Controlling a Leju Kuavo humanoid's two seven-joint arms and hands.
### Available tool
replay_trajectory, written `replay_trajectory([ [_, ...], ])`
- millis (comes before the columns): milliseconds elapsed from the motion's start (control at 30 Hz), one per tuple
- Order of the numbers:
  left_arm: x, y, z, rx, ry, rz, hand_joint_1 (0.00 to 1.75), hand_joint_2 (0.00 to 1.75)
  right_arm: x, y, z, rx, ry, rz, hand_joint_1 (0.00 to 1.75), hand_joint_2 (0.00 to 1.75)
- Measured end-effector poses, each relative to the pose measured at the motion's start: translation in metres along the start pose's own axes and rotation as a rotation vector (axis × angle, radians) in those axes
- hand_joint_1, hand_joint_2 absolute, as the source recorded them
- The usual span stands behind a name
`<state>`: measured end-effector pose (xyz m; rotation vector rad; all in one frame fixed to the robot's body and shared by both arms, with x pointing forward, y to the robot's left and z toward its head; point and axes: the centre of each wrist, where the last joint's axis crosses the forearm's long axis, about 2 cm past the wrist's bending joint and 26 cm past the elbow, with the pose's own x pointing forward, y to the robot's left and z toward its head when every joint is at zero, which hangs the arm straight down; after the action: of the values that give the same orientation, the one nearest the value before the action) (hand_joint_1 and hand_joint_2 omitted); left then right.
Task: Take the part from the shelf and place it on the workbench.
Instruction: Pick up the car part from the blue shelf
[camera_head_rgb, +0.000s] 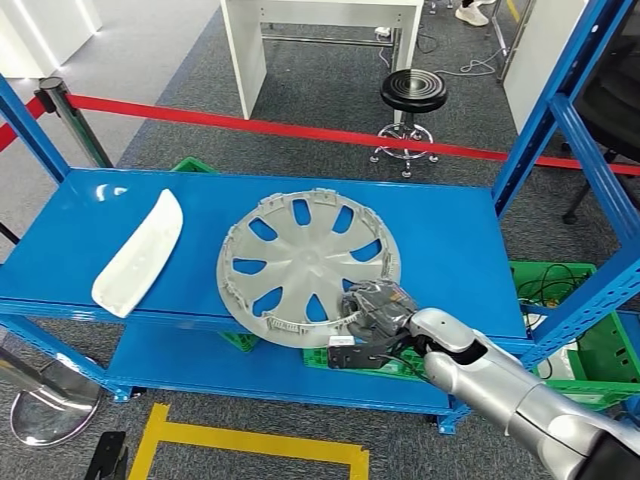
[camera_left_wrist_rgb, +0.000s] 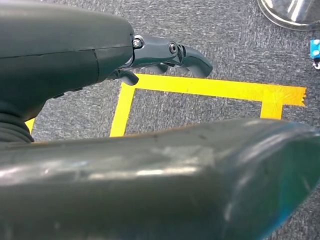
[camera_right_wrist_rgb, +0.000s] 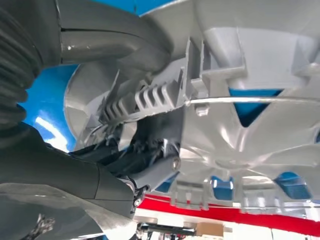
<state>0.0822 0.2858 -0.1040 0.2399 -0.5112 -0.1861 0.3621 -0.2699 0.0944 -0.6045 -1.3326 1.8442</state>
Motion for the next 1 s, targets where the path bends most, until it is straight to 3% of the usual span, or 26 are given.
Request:
replay_trajectory([
  [433,-0.004,-0.002,0.002,-0.001,0.008,0.014,0.0,0.0,0.005,0.003,0.002,-0.079,0.029,-0.018,1.75,1.75],
  [700,-0.013,-0.003,0.005,0.003,0.02,0.031,0.0,0.0,0.039,0.006,0.016,-0.275,0.006,-0.131,1.75,1.75],
  [1000,-0.019,-0.004,0.008,0.012,0.015,0.055,0.0,0.0,0.055,-0.021,0.035,-0.579,0.016,-0.207,1.75,1.75],
])
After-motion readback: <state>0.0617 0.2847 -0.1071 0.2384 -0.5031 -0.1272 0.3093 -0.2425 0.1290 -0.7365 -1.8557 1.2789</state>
